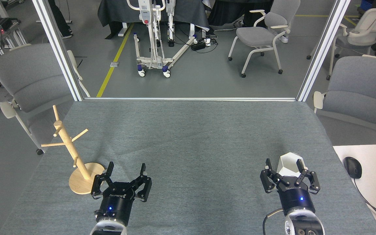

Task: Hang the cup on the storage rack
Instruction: 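Move the right gripper toward the white hexagonal cup, then close the right gripper on the white cup's rim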

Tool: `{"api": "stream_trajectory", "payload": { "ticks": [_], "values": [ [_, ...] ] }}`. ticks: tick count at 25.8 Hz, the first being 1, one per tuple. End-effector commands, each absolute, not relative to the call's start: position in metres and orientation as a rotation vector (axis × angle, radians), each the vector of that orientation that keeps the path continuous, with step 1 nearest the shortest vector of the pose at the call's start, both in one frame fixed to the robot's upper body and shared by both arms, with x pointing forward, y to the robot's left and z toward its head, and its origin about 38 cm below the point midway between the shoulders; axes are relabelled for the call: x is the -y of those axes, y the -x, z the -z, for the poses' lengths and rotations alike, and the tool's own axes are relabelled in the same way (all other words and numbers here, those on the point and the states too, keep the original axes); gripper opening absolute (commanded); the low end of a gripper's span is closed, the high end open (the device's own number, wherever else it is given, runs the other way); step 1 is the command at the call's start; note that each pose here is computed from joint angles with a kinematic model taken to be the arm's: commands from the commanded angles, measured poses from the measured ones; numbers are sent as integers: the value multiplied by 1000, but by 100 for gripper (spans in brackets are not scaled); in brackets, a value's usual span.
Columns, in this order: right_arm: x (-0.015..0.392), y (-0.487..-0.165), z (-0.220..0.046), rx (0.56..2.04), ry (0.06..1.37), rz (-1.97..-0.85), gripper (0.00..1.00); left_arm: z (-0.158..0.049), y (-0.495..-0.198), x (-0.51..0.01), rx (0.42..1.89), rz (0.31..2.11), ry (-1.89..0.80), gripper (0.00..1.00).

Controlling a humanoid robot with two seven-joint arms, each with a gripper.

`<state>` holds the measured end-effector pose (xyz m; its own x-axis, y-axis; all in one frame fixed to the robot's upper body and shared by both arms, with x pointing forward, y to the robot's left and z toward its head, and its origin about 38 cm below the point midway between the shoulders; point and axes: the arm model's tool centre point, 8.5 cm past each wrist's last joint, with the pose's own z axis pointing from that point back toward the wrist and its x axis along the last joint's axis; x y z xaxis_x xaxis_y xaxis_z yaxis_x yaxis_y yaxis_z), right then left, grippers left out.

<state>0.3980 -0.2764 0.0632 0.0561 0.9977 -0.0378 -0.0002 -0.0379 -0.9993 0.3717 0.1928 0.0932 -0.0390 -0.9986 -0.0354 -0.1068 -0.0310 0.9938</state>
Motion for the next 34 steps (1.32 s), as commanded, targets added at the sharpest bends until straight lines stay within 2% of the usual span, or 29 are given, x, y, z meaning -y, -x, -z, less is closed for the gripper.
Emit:
{"api": "stream_trajectory", "payload": {
  "ticks": [1,4,10,14,19,34],
  "values": [
    [292,-392,-66,1176,1319,-1147,100,-90,-369,-193,1296,1215,-1288,99],
    [302,-386,-60,1184,1330,-1133,99,-91,-368,-193,1300,1214,-1290,99],
    [313,-371,-28,1137,1248,-1175,99,-88,-365,-193,1293,1220,-1281,99],
    [317,-369,-21,1115,1235,-1192,99,-85,-364,-193,1288,1223,-1277,99],
    [320,-366,3,1054,1180,-1224,99,-84,-363,-193,1285,1224,-1275,99],
    [322,-372,0,1040,1193,-1191,99,-82,-363,-194,1275,1220,-1273,99]
  ]
}}
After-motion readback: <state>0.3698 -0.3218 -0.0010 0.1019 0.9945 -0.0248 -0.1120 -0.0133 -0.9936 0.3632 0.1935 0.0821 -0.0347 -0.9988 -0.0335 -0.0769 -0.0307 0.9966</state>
